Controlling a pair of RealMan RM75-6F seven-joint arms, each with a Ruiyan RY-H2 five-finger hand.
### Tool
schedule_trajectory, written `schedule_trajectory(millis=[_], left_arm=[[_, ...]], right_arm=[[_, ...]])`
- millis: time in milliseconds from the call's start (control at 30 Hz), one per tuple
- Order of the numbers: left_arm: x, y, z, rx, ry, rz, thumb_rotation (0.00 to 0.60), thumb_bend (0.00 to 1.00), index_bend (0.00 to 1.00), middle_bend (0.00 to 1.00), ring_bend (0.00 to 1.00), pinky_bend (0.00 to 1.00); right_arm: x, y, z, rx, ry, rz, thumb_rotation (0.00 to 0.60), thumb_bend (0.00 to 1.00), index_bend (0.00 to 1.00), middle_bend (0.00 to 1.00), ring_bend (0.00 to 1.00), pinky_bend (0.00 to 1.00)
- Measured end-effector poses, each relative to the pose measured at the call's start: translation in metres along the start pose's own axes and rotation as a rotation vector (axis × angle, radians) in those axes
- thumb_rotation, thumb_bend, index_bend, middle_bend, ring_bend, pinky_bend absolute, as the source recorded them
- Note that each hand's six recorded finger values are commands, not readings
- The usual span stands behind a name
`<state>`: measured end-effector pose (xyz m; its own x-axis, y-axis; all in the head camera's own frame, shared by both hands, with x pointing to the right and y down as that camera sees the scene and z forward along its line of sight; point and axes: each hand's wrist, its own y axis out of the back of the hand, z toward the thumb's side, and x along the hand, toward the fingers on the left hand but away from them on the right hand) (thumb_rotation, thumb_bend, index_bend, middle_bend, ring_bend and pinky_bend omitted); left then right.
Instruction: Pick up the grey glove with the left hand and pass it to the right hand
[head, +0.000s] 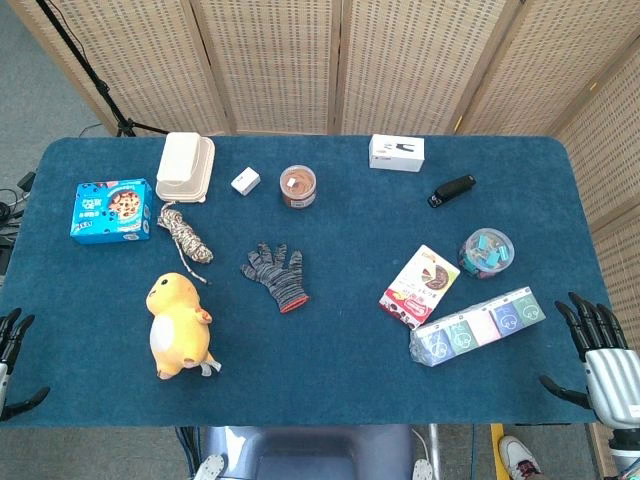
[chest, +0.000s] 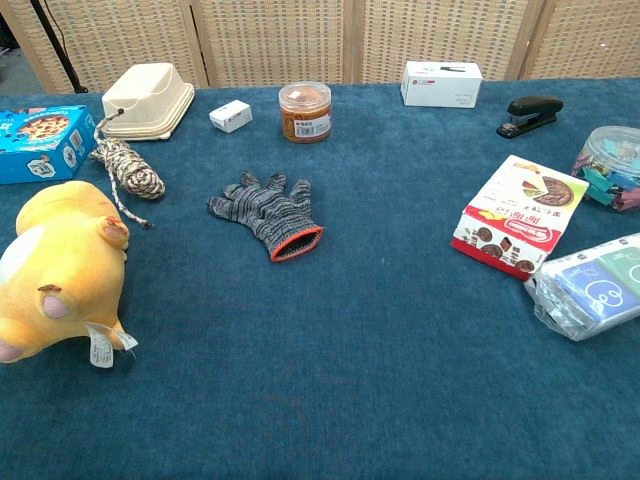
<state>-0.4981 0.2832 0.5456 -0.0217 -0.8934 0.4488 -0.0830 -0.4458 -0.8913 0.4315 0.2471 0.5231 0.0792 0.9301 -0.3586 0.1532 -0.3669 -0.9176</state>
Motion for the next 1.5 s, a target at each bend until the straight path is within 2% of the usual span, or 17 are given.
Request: schedule_trajectory(millis=[333,467,600,833,1000,1133,1333,1500], left_arm=[[-0.001,0.000,0.001,-0.001,-0.004,-0.003,0.600,0.12,0.00,0.00,0.00,0.00],[0.005,0.003,0.008,0.019,-0.038,-0.009,0.600,0.12,0.00,0.00,0.00,0.00],[0.018,0.011,0.023,0.089,-0.099,-0.009,0.600,0.12,0.00,0.00,0.00,0.00],[0.069,0.021,0.070,0.203,-0.262,-0.041,0.600,0.13,0.00,0.00,0.00,0.00],[0.113,0.018,0.107,0.230,-0.391,-0.105,0.600,0.13,0.00,0.00,0.00,0.00],[0.155,0.017,0.148,0.235,-0.486,-0.150,0.600,0.13,0.00,0.00,0.00,0.00],[0.202,0.005,0.210,0.249,-0.589,-0.195,0.600,0.13,0.00,0.00,0.00,0.00],[0.226,-0.013,0.236,0.283,-0.611,-0.243,0.600,0.13,0.00,0.00,0.00,0.00]], right_arm=[[0.001,0.001,0.002,-0.009,0.005,-0.002,0.600,0.00,0.00,0.00,0.00,0.00],[0.001,0.001,0.003,-0.014,0.002,-0.003,0.600,0.00,0.00,0.00,0.00,0.00],[0.000,0.002,0.000,-0.010,-0.011,-0.003,0.600,0.00,0.00,0.00,0.00,0.00],[-0.003,0.006,-0.008,-0.006,-0.042,-0.012,0.600,0.00,0.00,0.00,0.00,0.00],[-0.007,0.003,-0.016,0.014,-0.075,-0.001,0.600,0.00,0.00,0.00,0.00,0.00],[-0.013,-0.003,-0.021,0.019,-0.103,0.020,0.600,0.00,0.00,0.00,0.00,0.00],[-0.023,-0.011,-0.035,0.026,-0.159,0.040,0.600,0.00,0.00,0.00,0.00,0.00],[-0.029,-0.011,-0.046,0.032,-0.199,0.037,0.600,0.00,0.00,0.00,0.00,0.00]])
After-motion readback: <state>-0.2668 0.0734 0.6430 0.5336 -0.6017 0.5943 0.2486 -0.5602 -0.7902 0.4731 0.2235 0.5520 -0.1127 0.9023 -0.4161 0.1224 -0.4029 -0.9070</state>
